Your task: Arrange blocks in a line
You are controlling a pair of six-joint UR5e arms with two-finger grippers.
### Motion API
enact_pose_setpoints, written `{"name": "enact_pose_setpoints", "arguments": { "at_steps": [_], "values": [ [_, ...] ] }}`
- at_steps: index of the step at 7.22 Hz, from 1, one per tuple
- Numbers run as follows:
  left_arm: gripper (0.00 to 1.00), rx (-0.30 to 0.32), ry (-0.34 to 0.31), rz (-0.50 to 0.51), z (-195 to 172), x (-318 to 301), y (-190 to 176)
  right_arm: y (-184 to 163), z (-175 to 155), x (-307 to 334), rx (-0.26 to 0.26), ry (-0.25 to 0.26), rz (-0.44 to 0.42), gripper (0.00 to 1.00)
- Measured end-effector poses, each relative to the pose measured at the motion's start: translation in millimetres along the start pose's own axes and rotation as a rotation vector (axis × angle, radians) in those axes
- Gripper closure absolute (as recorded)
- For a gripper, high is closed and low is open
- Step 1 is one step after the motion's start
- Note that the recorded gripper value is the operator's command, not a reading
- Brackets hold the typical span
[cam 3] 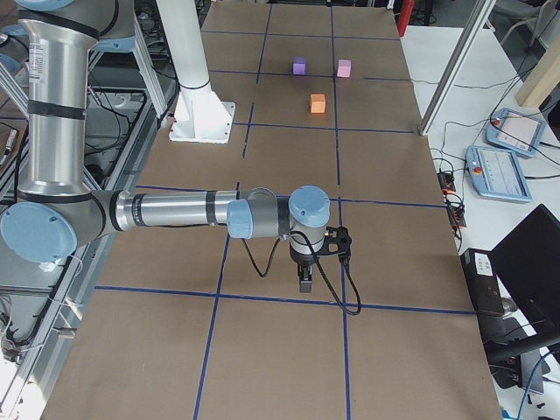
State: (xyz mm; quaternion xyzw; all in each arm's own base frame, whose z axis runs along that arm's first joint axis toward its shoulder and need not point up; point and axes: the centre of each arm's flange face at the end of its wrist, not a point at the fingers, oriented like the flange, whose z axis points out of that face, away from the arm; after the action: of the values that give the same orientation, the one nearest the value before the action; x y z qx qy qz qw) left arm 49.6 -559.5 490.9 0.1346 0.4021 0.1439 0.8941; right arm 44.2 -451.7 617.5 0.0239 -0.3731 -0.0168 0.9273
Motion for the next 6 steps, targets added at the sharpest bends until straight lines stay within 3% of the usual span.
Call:
{"name": "enact_pose_setpoints", "arguments": {
  "at_steps": [3,6],
  "values": [
    [0.0,-0.031,0.095,-0.236,45.0,177.6,-83.5,0.0,0.0,0.0,0.0,0.0,0.0,0.0],
    [0.0,-0.047,0.077,-0.391,114.5,364.6,-115.8,0.0,0.1,0.1,0.0,0.0,0.0,0.0]
  ]
}}
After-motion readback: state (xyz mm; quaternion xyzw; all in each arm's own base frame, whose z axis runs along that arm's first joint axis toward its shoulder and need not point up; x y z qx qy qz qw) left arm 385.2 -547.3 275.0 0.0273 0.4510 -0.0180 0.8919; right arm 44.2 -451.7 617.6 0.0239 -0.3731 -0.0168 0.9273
